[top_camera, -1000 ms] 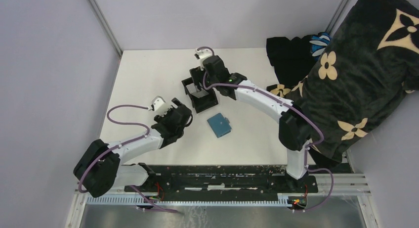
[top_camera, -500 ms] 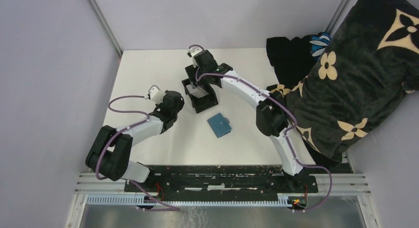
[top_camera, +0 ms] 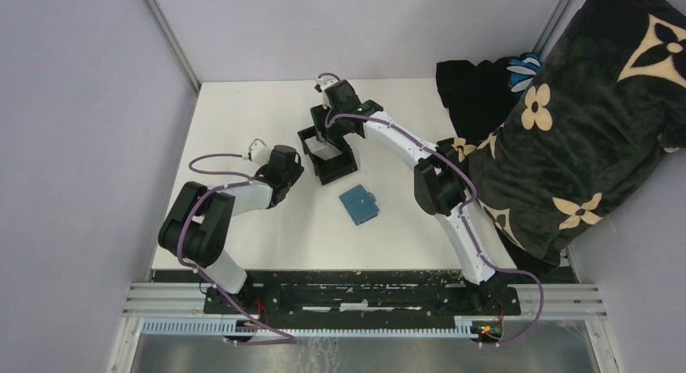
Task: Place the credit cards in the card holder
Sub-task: Pick up the credit card from the storage box.
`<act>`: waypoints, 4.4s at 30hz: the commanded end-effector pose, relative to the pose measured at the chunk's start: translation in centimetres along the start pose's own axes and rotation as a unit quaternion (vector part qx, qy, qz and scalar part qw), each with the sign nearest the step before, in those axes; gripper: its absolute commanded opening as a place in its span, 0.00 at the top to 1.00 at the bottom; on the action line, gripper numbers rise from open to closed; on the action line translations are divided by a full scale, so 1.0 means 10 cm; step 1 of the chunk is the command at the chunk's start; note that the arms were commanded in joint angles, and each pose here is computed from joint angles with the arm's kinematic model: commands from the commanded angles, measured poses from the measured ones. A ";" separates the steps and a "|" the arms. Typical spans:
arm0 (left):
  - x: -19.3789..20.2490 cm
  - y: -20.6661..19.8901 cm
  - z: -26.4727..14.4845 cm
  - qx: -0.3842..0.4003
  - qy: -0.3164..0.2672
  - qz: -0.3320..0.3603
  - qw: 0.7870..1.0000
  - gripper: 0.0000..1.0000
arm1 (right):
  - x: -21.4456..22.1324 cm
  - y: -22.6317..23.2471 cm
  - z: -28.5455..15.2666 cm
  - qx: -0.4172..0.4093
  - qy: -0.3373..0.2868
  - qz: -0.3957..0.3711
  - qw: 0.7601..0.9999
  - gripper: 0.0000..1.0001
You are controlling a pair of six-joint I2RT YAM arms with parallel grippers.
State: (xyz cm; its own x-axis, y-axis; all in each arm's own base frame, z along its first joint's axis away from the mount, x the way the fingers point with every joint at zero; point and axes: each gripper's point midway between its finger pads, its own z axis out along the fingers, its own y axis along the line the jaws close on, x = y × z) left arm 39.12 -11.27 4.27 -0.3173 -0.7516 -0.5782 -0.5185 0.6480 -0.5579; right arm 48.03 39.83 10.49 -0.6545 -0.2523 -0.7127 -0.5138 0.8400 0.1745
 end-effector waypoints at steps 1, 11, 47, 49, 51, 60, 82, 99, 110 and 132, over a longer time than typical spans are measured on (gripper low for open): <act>-0.11 -0.28 0.05 0.040 -0.007 -0.027 0.999 0.61 | -0.11 0.12 0.02 -0.034 -0.008 0.022 0.999 0.35; -0.04 -0.34 0.14 0.054 0.013 -0.032 0.998 0.62 | 0.02 0.18 0.06 -0.054 0.015 0.046 0.997 0.40; -0.04 -0.50 0.14 0.085 0.025 -0.036 0.995 0.65 | -0.16 0.42 -0.32 -0.114 0.000 0.090 0.989 0.65; -0.04 -0.50 0.14 0.085 0.025 -0.036 0.995 0.65 | -0.17 0.43 -0.34 -0.114 -0.002 0.089 0.989 0.66; -0.04 -0.49 0.14 0.085 0.025 -0.036 0.995 0.65 | -0.18 0.44 -0.35 -0.115 -0.003 0.088 0.989 0.68; -0.04 -0.49 0.14 0.085 0.025 -0.035 0.995 0.65 | -0.21 0.44 -0.42 -0.109 -0.008 0.081 0.991 0.70; -0.12 -0.45 0.02 0.083 0.012 -0.044 0.995 0.64 | -0.25 0.27 -0.69 -0.005 -0.022 -0.001 1.000 0.82; -0.13 -0.42 -0.44 0.106 -0.002 -0.016 0.994 0.57 | -0.21 0.16 -1.24 0.028 -0.051 -0.007 0.998 0.99; 0.28 -0.72 -1.19 0.277 0.032 0.040 0.959 0.41 | 0.42 0.28 -2.07 -0.036 -0.039 0.053 0.997 0.99; 0.96 -1.06 -2.47 0.615 0.145 0.134 0.764 0.43 | 1.46 0.67 -2.80 -0.200 0.007 0.148 0.968 0.99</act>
State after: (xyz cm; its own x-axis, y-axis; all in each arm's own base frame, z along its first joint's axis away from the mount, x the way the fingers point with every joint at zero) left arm 24.18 -26.76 16.50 -0.5797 -0.5115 -0.6342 0.4928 0.3998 -0.7729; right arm 20.11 27.50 19.16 -0.8179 -0.0544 -0.5727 -0.4499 0.6811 0.5778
